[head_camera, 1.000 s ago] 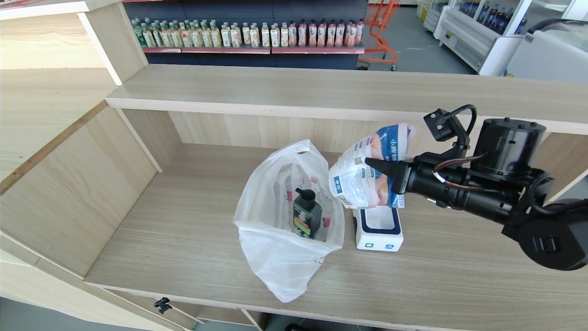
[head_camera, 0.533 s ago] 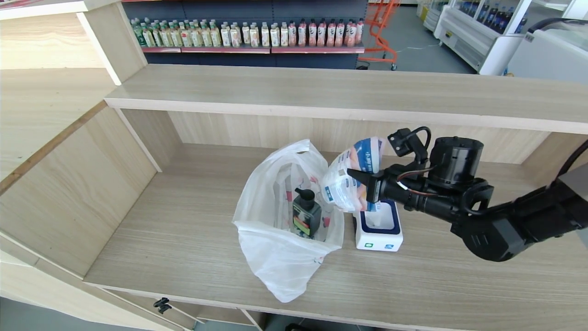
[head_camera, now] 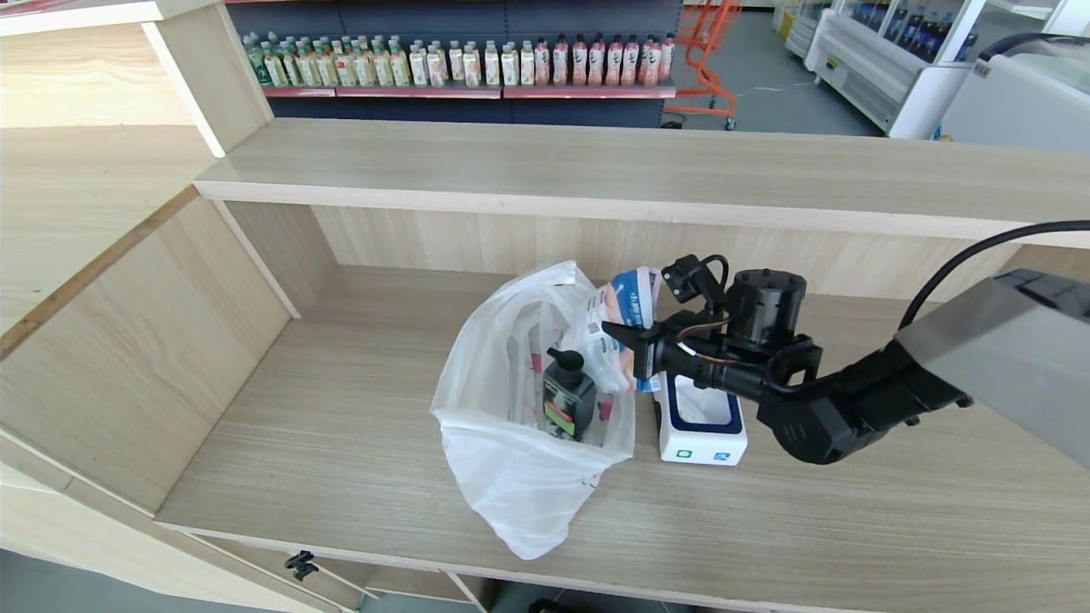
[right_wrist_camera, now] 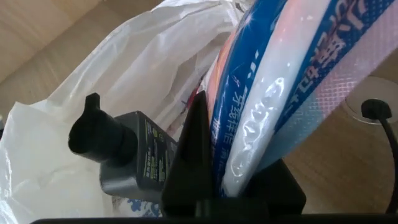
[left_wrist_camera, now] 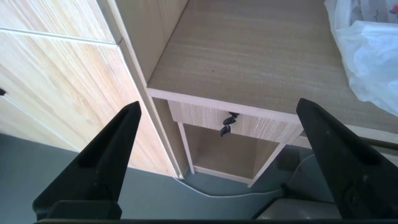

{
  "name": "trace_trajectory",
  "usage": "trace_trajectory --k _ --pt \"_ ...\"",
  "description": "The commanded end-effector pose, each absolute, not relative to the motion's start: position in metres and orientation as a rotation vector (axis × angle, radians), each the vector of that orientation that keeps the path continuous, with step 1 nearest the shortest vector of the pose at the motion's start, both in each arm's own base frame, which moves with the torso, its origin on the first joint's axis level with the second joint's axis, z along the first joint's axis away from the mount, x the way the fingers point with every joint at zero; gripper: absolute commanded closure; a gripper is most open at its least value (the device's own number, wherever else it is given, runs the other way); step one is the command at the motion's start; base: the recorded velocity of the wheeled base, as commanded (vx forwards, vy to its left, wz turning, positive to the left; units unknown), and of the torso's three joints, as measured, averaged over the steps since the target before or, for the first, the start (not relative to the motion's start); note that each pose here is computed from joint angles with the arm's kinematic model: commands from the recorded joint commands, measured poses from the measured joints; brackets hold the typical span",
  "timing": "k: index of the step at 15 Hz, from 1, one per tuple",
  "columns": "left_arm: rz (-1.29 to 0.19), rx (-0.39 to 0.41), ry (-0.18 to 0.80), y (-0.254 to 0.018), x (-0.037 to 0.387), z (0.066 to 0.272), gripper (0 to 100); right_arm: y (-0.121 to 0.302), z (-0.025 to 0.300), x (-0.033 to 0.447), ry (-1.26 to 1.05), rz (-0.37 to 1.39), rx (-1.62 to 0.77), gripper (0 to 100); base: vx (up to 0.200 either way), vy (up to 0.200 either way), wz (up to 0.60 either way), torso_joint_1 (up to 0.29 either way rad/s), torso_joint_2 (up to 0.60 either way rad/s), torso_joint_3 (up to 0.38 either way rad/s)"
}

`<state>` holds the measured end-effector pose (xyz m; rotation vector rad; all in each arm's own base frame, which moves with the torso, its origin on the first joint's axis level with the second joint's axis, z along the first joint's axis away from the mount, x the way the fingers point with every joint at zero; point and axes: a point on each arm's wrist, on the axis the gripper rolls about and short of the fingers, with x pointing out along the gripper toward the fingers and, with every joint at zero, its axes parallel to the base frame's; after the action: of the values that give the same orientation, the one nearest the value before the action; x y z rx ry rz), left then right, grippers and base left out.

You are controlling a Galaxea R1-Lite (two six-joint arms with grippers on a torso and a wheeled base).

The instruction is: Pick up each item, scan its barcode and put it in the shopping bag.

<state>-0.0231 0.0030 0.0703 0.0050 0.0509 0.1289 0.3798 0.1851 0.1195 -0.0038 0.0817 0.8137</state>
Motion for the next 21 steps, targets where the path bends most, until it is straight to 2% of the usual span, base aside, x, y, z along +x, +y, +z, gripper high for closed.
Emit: trace_trajectory --k 1,5,6,8,12,14,16,18,21 --pt "0.129 0.005 0.051 0.003 -0.023 0.07 0 0.197 0.111 0.382 0.09 0.845 -0.006 100 0.0 0.0 0.0 0.0 0.0 0.0" --pt "0.129 0.005 0.051 0.003 -0.023 0.07 0 0.199 0.106 0.381 0.088 0.854 -0.043 100 0.0 0.0 0.0 0.0 0.0 0.0" --pt "0.129 0.005 0.051 0.003 -0.023 0.07 0 0.199 0.107 0.381 0.089 0.853 -0.041 0 0.0 0.0 0.0 0.0 0.0 0.0" --pt "0.129 0.005 0.051 0.003 -0.023 0.07 0 0.199 0.12 0.38 0.059 0.854 -0.03 0 0.0 0.0 0.0 0.0 0.0 0.0" --pt "0.129 0.005 0.051 0.003 -0.023 0.07 0 0.179 0.18 0.353 0.029 0.84 0.072 0 0.0 0.0 0.0 0.0 0.0 0.0" --pt "0.129 0.005 0.051 0.003 -0.023 0.07 0 0.151 0.211 0.313 0.059 0.816 0.088 0 0.0 0.0 0.0 0.0 0.0 0.0" --pt "0.129 0.005 0.051 0.003 -0.023 0.07 0 0.107 0.229 0.252 0.08 0.793 0.091 0 0.0 0.0 0.0 0.0 0.0 0.0" --pt "0.129 0.005 0.051 0.003 -0.023 0.07 0 0.062 0.227 0.186 0.071 0.702 0.085 0 0.0 0.0 0.0 0.0 0.0 0.0" --pt "0.129 0.005 0.051 0.003 -0.023 0.07 0 0.014 0.186 0.093 0.138 0.345 0.028 0 0.0 0.0 0.0 0.0 0.0 0.0"
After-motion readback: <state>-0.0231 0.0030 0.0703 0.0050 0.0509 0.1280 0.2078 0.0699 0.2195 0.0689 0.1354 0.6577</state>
